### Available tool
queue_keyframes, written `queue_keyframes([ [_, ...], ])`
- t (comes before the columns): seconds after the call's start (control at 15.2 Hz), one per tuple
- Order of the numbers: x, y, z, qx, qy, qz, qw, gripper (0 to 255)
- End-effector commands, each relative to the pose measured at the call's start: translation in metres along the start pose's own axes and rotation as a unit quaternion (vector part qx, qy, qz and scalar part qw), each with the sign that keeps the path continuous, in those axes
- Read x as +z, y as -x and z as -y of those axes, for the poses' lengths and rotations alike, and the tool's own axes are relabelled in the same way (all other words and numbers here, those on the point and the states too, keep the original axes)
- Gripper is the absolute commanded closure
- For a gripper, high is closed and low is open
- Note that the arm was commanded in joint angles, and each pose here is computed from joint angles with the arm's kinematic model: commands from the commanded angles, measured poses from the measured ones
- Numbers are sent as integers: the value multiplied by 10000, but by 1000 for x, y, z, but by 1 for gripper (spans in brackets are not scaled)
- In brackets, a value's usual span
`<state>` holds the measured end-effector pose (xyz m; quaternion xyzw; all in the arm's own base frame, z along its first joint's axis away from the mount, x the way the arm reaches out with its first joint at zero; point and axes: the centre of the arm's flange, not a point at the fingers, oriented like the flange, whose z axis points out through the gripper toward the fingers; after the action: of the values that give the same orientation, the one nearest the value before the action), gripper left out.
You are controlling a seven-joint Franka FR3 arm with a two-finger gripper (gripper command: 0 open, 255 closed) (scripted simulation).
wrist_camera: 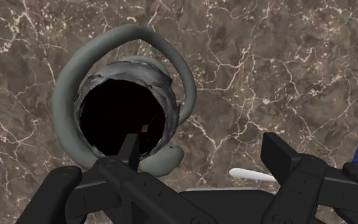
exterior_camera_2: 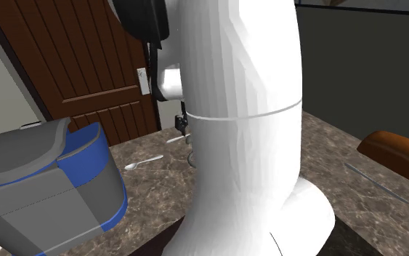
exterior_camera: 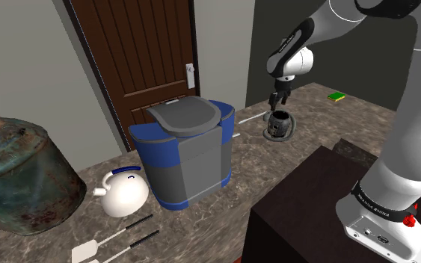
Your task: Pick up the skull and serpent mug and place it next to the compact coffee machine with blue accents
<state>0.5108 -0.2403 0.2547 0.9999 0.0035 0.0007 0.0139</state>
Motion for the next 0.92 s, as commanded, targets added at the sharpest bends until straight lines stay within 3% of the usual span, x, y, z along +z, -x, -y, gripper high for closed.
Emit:
queue_keyframes([
  [0.0, 20, -10, -12, -38, -4, 51, 10000, 0],
  [0.33, 73, -31, -40, -118, -11, 177, 9998, 0],
  [0.86, 113, -30, -40, -118, -11, 177, 9998, 0],
])
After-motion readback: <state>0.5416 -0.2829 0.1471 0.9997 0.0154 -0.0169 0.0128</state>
